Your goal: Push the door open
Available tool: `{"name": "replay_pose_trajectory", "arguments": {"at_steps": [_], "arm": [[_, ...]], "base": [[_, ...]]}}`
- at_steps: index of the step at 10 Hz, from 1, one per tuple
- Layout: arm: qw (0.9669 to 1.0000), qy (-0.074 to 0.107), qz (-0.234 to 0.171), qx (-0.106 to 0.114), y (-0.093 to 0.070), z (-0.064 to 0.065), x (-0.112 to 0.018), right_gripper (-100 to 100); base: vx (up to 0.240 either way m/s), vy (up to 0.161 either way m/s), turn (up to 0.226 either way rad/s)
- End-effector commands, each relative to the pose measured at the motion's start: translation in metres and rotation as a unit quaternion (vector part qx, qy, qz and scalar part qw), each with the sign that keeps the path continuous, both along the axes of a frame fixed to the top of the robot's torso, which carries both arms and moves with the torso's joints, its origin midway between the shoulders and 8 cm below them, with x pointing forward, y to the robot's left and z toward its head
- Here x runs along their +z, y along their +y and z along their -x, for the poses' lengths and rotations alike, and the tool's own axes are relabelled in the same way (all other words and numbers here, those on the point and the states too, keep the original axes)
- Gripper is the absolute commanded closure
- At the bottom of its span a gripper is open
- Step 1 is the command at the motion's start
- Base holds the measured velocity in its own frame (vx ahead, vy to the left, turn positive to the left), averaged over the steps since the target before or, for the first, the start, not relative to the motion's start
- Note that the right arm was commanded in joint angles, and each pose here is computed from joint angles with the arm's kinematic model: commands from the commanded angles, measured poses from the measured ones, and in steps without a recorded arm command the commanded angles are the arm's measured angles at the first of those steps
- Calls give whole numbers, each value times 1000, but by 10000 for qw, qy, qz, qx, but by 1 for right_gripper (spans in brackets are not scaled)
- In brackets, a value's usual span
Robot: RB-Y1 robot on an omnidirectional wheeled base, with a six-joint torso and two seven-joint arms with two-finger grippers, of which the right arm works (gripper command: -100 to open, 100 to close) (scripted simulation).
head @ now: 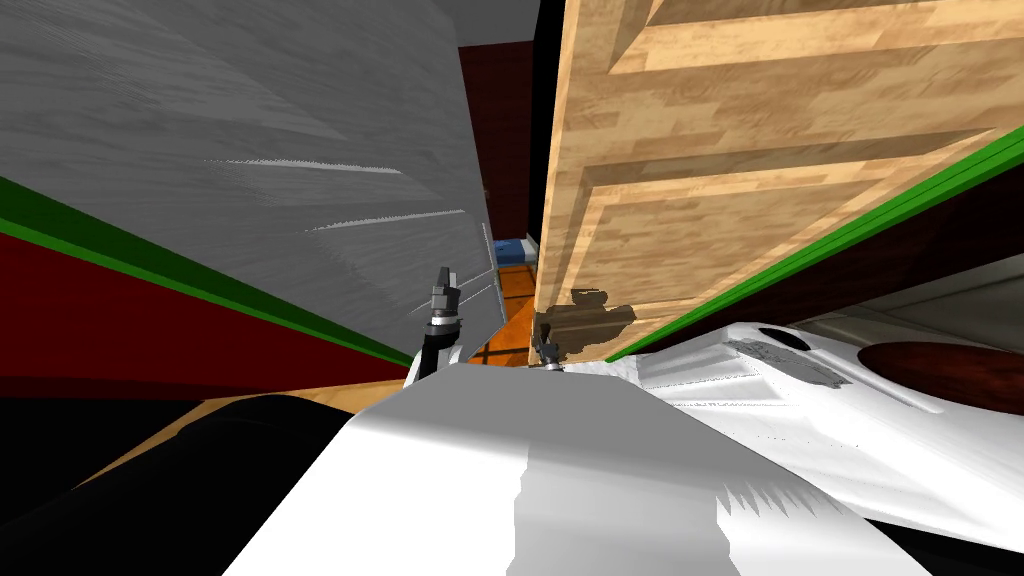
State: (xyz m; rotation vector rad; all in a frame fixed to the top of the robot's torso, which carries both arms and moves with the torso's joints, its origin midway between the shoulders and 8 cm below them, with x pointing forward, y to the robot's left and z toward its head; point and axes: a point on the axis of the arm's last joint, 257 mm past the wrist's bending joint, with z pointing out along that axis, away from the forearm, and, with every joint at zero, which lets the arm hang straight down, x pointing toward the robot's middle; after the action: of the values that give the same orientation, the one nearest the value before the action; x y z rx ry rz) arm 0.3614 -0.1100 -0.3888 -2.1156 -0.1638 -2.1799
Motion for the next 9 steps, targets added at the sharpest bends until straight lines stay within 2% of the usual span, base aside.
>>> {"name": "replay_pose_trajectory", "arguments": {"at_steps": [1,2,3,5,9], "arm": [[10000,15,2,7,1,3,-1,100],[10000,15,2,7,1,3,-1,100],[9999,-30,40,-125,-10,-7,1,100],[9995,-67,87,-281,-22,-16,3,100],[9989,-100,128,-430,-34,-23,4,100]], "base": [[0,0,0],[0,0,0],[12,-9,78],[15,-18,83],[21,-16,33]]}}
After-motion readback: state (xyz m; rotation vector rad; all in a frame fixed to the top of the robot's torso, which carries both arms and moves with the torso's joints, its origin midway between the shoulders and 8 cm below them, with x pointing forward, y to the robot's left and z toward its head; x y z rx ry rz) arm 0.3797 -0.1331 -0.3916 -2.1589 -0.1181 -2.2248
